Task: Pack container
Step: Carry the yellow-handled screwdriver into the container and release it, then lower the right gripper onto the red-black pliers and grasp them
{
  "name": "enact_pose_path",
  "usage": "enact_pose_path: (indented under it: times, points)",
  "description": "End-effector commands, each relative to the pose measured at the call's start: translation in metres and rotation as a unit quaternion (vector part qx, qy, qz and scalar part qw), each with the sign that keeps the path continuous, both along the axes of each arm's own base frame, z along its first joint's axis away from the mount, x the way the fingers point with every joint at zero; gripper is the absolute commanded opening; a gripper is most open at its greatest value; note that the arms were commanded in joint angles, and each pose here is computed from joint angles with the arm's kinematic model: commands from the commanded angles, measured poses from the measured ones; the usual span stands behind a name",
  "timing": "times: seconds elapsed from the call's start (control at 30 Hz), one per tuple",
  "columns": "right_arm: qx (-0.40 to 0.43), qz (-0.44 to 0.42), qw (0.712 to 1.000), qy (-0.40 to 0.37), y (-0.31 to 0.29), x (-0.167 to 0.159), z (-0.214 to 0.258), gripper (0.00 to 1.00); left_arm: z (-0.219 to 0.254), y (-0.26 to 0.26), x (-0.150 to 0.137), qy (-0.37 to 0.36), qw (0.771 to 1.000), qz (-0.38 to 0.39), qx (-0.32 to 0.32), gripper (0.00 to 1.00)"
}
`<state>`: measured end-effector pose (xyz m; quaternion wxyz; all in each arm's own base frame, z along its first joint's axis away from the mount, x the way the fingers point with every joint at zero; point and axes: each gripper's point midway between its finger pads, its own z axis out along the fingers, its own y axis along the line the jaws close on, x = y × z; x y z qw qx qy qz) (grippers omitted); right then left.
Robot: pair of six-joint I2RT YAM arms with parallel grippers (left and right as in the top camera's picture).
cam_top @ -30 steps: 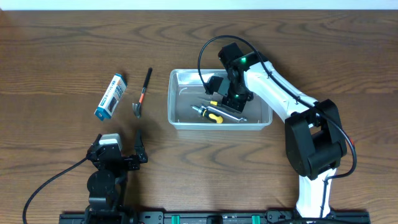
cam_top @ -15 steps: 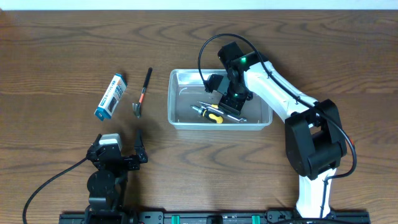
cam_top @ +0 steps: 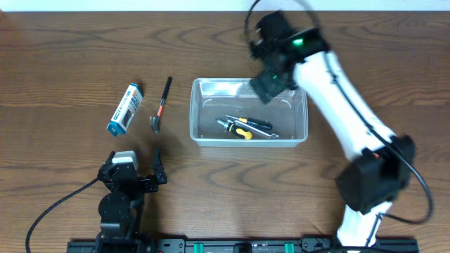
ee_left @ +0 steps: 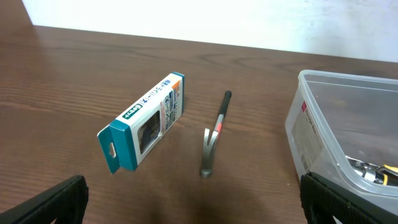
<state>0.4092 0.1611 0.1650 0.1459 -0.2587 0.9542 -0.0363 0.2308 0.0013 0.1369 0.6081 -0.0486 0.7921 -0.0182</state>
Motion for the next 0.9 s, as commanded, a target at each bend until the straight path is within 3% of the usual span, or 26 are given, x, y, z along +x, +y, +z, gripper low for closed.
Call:
enact_pose_path:
  times: [0.0,0.23,0.4,0.6,0.87]
  points:
    - [0.028,-0.137,0.989,-0.056,-0.046,0.007,0.047,0.99,-0.012,0.001,0.000,0.013,1.000,0.001,0.005,0.98]
    - [0.020,-0.201,0.971,-0.130,-0.112,0.019,0.091,0.99,-0.012,0.001,0.000,0.013,1.000,0.001,0.005,0.98]
    - [0.011,-0.239,0.965,-0.111,-0.155,-0.001,0.098,0.99,-0.012,0.001,0.000,0.013,1.000,0.001,0.005,0.98]
    - [0.012,-0.262,0.963,-0.056,-0.179,-0.031,0.081,0.99,-0.012,0.001,0.000,0.013,1.000,0.001,0.005,0.98]
    - [0.016,-0.351,0.936,-0.021,-0.215,-0.064,0.022,0.99,-0.012,0.001,0.000,0.013,1.000,0.001,0.005,0.98]
